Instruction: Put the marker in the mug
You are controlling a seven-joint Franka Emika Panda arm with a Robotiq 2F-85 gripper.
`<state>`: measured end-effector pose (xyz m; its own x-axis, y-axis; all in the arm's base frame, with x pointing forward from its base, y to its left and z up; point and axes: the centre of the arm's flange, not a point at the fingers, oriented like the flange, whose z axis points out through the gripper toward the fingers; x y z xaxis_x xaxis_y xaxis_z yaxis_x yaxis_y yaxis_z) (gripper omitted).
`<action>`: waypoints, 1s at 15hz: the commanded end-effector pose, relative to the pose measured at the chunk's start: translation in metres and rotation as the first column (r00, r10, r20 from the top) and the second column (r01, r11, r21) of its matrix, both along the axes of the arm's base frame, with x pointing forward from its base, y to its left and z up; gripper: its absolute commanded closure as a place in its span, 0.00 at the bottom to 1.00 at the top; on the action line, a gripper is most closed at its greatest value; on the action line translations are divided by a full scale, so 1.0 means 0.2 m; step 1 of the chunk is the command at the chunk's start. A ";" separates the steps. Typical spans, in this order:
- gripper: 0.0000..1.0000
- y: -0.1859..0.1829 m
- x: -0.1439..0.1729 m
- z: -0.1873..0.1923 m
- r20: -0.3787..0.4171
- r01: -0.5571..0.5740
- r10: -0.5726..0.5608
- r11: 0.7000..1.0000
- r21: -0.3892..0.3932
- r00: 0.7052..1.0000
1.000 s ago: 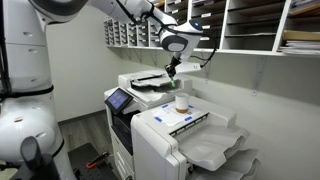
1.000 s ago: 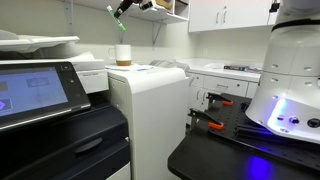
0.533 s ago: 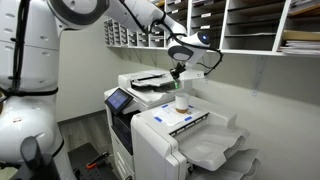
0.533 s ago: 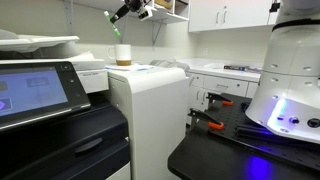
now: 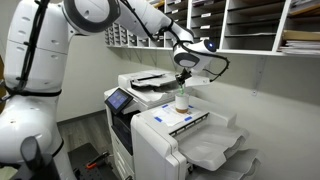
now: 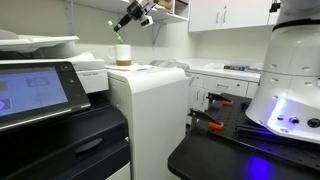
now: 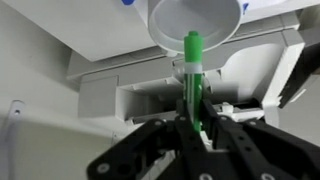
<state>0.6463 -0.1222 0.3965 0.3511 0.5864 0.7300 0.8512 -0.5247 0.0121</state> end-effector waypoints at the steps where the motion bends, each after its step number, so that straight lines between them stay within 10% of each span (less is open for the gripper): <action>1: 0.95 -0.04 0.02 -0.07 -0.012 0.015 -0.015 1.000 -0.017 1.000; 5: 0.89 -0.06 0.02 -0.13 -0.039 0.031 -0.032 0.999 -0.018 0.999; 6: 0.55 -0.06 0.02 -0.14 -0.038 0.027 -0.027 0.999 -0.017 0.999; 15: 0.00 0.08 -0.13 0.27 -0.228 0.142 -0.213 0.946 -0.292 0.950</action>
<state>0.6391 -0.1184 0.4272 0.5278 0.6614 0.5329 0.7812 -0.6243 0.0010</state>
